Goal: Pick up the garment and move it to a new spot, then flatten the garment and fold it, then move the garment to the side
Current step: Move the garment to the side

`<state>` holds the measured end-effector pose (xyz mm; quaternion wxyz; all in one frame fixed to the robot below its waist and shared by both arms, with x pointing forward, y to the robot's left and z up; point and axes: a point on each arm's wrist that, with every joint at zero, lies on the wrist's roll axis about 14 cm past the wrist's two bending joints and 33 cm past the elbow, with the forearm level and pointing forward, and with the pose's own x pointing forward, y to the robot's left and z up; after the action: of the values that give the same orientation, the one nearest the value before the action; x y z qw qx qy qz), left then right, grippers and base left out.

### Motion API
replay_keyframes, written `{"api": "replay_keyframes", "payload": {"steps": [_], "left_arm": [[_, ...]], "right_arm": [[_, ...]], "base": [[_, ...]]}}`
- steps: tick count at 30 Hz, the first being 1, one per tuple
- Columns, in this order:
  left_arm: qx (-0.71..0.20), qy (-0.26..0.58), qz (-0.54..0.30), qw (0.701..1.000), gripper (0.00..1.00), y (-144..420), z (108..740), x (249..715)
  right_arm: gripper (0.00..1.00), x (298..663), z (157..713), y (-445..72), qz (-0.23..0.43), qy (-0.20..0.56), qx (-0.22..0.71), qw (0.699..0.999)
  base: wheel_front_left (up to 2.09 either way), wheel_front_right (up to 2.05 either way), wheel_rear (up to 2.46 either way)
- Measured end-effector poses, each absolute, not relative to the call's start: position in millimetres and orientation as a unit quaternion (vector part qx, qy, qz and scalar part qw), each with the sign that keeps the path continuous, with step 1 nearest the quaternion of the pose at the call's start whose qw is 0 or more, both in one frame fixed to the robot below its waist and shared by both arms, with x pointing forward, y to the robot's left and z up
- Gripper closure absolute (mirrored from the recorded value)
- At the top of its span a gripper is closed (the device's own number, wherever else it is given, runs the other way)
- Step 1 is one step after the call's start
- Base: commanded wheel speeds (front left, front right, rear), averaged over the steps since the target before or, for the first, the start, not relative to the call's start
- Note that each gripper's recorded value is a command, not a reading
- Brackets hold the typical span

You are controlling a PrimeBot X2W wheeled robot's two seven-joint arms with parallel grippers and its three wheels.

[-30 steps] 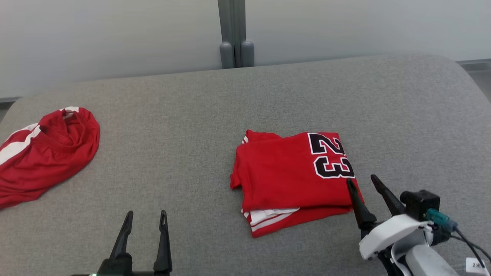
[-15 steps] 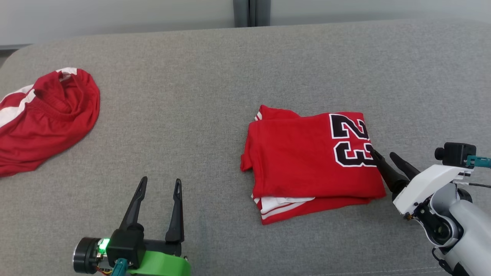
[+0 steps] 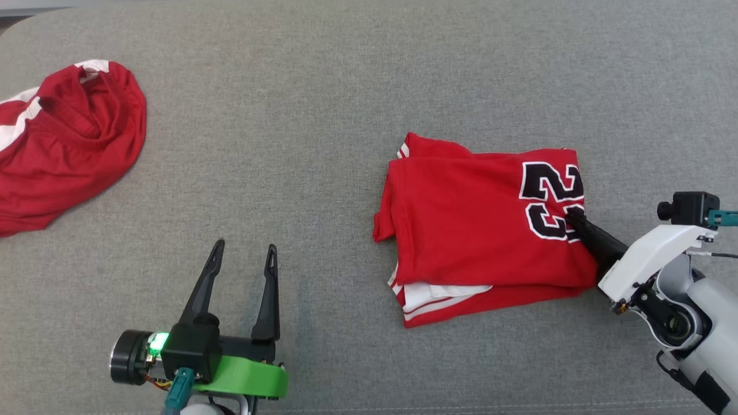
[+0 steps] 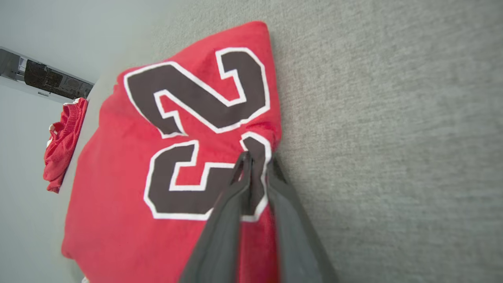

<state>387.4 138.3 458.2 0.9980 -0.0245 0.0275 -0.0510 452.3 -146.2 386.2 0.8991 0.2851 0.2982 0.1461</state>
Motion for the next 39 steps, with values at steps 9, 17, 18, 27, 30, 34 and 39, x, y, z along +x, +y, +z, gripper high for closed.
{"api": "replay_keyframes", "payload": {"steps": [9,17,18,27,30,34,39], "left_arm": [[-0.020,0.026,-0.074,0.997,0.00,130,451,413],[-0.023,0.013,-0.119,0.993,0.00,109,445,444],[-0.024,0.012,-0.123,0.992,0.00,107,443,446],[-0.028,0.006,-0.165,0.986,0.00,87,428,468],[-0.033,0.008,-0.176,0.984,0.00,81,422,471],[-0.035,0.004,-0.181,0.983,0.00,79,420,475],[-0.028,0.007,-0.178,0.984,0.00,85,416,475]], "right_arm": [[1.00,507,403,-186,0.143,0.231,0.198,0.942],[1.00,563,416,-251,0.099,0.175,0.105,0.974],[1.00,567,416,-260,0.089,0.172,0.098,0.976],[1.00,582,422,-364,-0.021,0.146,0.038,0.988],[1.00,582,426,-393,-0.054,0.142,0.024,0.988],[1.00,577,431,-428,-0.091,0.141,0.003,0.986],[0.84,573,425,-445,-0.112,0.147,-0.010,0.983]], "base": [[0.00,0.00,0.00],[0.00,0.00,0.00],[0.00,0.00,0.00],[0.00,0.00,0.00],[0.00,0.00,0.00],[0.00,0.00,0.00],[0.00,0.00,0.00]]}}
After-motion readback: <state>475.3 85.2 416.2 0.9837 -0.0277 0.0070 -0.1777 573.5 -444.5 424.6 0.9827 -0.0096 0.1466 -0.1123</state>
